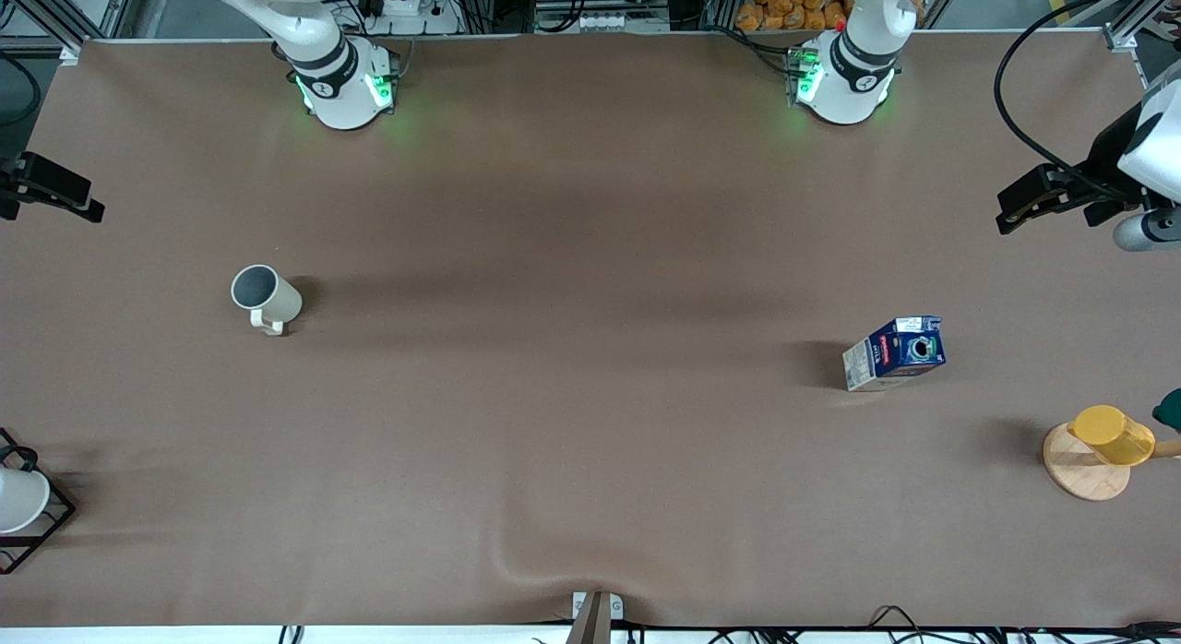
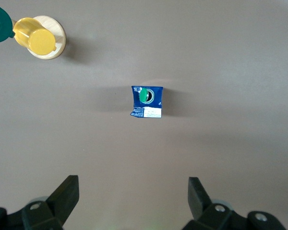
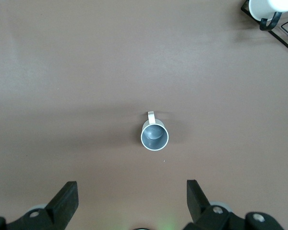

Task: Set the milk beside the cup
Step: 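Reach the left gripper to the milk carton while the right gripper reaches the mug, then grasp the milk carton with the left gripper while the right gripper grasps the mug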

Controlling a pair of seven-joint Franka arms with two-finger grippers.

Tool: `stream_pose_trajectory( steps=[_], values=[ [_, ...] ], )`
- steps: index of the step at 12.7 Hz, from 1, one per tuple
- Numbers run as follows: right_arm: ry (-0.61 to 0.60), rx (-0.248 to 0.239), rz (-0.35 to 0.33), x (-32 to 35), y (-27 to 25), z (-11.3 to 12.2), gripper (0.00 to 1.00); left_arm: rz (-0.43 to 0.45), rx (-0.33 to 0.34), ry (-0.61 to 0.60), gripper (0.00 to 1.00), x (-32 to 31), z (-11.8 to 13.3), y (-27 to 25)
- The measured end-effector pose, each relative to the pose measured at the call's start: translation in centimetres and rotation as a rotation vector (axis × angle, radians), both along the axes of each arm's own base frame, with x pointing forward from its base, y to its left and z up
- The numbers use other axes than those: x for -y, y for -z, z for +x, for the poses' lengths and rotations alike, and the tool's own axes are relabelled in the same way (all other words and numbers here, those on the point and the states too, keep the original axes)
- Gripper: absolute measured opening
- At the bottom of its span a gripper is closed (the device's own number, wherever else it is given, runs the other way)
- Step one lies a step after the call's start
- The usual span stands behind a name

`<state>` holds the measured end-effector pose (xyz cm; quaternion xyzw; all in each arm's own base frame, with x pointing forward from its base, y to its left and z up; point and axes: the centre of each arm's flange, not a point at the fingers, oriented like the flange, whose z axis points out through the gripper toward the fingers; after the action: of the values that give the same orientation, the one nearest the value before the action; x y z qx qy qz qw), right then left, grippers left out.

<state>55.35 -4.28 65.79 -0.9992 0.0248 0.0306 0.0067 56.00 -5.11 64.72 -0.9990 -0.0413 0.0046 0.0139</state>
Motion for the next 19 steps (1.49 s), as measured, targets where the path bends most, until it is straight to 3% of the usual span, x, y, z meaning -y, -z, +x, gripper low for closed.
stream_pose_trajectory(
  steps=[5, 7, 9, 13, 17, 19],
  values=[
    [-0.003, 0.002, 0.022, -0.3, 0.0, 0.0, 1.00, 0.001, -0.009, -0.006, 1.00, -0.3, 0.1, 0.4],
    [-0.005, 0.003, 0.037, -0.5, 0.0, 0.0, 1.00, 0.002, -0.049, -0.010, 1.00, -0.6, 1.0, 2.6],
    [-0.006, 0.004, 0.037, -0.6, 0.0, 0.1, 1.00, 0.000, -0.087, -0.010, 1.00, -0.5, 3.1, 7.5],
    [-0.021, 0.019, 0.025, -1.3, 0.4, 0.5, 1.00, -0.009, -0.082, -0.009, 1.00, -0.2, 5.8, 18.9],
    [-0.048, 0.060, 0.018, -2.8, 9.0, 1.7, 1.00, -0.012, -0.070, -0.020, 1.00, -0.8, 5.8, 23.1],
    [-0.066, 0.070, 0.014, -4.0, 16.2, -0.2, 1.00, -0.012, -0.087, -0.024, 1.00, -1.0, 6.1, 24.9]
  ],
)
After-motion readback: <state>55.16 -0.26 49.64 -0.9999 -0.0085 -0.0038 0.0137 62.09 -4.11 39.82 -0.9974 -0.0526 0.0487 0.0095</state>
